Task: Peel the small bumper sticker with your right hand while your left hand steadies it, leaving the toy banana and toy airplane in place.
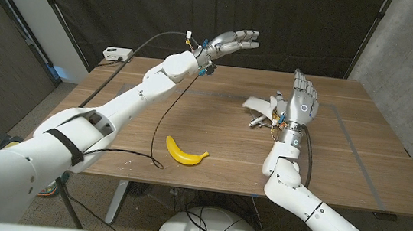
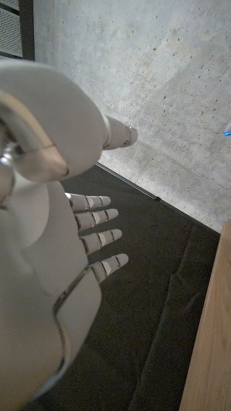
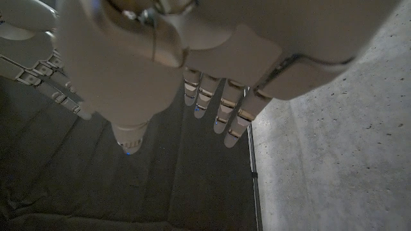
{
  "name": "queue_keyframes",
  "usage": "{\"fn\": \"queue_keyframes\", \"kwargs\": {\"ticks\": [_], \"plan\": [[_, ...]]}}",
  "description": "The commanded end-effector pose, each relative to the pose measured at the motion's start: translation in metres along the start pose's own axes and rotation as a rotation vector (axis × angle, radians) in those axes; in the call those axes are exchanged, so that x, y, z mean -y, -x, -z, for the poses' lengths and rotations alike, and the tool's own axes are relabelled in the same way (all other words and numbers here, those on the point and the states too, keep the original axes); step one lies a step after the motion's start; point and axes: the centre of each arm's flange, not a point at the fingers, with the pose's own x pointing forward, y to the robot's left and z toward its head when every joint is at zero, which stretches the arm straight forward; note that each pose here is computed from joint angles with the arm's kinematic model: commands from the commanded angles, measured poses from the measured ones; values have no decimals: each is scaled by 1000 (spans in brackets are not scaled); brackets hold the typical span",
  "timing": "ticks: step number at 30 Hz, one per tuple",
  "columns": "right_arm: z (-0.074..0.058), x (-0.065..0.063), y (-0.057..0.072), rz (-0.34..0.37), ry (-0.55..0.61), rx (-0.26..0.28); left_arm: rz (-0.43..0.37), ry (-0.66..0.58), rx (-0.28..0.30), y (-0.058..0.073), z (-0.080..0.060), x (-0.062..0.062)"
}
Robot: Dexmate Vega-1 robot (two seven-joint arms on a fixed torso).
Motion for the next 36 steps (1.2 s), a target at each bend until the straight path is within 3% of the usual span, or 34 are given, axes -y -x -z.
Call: {"fn": "queue_keyframes", "kwargs": {"ticks": [1, 9, 16, 21, 26, 31, 36], "plan": [[20, 8, -7, -3, -25, 23, 68, -20, 47, 2, -12, 14], [28, 10, -18, -5, -66, 67, 15, -18, 21, 12, -13, 21], [22, 14, -36, -3, -40, 155, -30, -24, -35, 39, -7, 21], [7, 12, -43, -4, -6, 185, -58, -28, -74, 61, 5, 14], [-17, 7, -48, -39, 41, 240, -88, -31, -113, 88, 17, 3], [-43, 3, -33, -21, 28, 279, -106, -74, -156, 114, 24, -3], [-57, -4, -21, -23, -32, 295, -97, -47, -202, 128, 34, -1]]}}
